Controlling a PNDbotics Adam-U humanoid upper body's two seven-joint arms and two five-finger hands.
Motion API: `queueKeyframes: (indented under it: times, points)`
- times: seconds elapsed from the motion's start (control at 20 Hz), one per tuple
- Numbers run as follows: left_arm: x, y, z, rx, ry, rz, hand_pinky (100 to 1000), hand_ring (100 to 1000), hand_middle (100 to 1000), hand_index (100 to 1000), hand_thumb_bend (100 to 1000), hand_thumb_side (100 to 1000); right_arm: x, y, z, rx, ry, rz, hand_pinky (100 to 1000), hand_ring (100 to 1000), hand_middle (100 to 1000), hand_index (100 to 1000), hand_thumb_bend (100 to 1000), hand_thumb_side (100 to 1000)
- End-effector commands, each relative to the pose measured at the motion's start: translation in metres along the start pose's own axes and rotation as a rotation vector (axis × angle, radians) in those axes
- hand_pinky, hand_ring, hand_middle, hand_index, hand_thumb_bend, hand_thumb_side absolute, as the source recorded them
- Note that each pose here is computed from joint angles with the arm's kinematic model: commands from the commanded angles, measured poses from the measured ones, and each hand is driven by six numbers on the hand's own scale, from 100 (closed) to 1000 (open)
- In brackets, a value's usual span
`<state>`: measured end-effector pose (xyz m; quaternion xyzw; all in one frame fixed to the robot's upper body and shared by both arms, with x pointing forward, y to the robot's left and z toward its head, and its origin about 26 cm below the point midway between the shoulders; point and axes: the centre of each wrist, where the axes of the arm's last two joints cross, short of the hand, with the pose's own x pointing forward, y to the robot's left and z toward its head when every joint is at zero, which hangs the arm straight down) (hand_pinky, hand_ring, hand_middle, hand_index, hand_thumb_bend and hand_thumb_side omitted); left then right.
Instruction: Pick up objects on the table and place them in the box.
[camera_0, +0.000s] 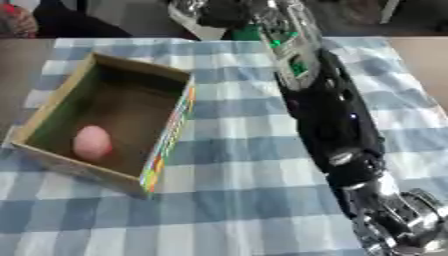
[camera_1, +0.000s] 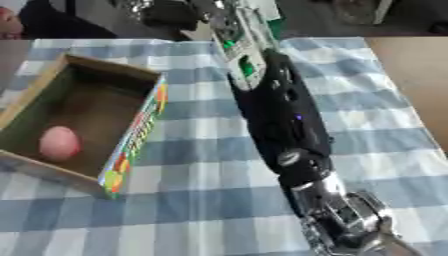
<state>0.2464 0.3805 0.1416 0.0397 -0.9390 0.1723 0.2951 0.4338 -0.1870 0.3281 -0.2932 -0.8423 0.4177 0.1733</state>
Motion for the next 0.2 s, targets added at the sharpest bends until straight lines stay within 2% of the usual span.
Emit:
queueKeyframes:
  times: [0.05,0.1,0.2]
  points:
    - [0.007,0.002,-0.004,-0.007,-0.021,-0.026,490,397,648,750,176,583,-0.005,-0.038,0.017,-0.108,0.026,0.05,886,775,778,977,135,1000]
    - [0.007,0.003,-0.003,-0.004,-0.021,-0.029,490,397,648,750,176,583,-0.008,-0.042,0.026,-0.128,0.045,0.053,888,773,777,978,100,1000]
    - [0.007,0.003,-0.003,0.001,-0.023,-0.032,490,397,649,750,177,583,-0.01,-0.046,0.042,-0.167,0.078,0.048,896,770,775,976,100,1000]
